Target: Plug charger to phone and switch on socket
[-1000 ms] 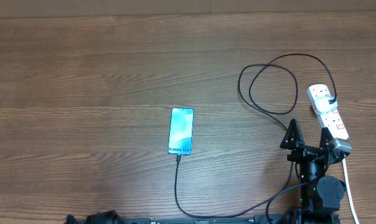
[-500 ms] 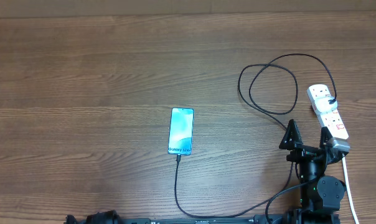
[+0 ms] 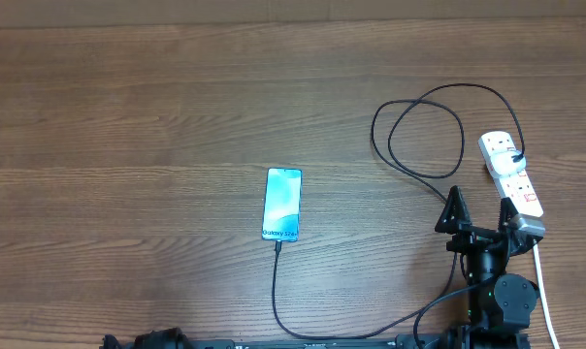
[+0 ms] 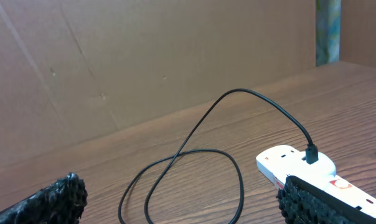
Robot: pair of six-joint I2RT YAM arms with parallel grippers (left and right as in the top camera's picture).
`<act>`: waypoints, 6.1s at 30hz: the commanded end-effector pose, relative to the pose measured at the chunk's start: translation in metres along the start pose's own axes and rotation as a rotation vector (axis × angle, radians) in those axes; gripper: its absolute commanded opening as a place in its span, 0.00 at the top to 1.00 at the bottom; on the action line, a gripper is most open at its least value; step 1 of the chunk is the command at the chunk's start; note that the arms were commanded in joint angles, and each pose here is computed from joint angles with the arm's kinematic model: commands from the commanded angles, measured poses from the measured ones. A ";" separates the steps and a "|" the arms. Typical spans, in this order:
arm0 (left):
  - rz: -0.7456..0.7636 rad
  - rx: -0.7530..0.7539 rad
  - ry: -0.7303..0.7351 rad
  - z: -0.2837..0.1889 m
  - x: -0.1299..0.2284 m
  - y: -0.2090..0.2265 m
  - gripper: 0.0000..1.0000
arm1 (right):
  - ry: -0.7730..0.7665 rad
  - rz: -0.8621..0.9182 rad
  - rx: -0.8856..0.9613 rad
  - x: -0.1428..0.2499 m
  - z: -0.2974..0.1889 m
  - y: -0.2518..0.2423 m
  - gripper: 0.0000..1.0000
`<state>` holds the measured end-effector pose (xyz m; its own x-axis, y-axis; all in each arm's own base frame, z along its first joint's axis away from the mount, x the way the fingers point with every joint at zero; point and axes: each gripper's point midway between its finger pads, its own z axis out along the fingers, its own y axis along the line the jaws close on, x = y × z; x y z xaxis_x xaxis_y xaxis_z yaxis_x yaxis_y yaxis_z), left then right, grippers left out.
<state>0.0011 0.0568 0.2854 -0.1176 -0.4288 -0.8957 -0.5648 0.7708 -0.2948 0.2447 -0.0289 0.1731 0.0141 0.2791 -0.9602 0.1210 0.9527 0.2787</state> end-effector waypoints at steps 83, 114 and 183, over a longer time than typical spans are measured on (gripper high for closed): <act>0.299 0.631 -0.121 0.210 0.116 -0.154 0.01 | 0.002 -0.005 -0.005 0.003 0.000 0.000 0.00; 0.299 0.631 -0.121 0.210 0.116 -0.154 0.01 | 0.002 -0.005 -0.005 0.003 0.000 0.000 0.00; 0.299 0.631 -0.121 0.210 0.116 -0.154 0.01 | 0.002 -0.005 -0.005 0.003 0.000 0.000 0.00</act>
<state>0.2462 -0.0093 0.1569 -0.0863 -0.1515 -0.9847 0.0410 0.9870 -0.1555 0.2447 -0.0288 0.1729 0.0133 0.2788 -0.9603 0.1212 0.9528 0.2783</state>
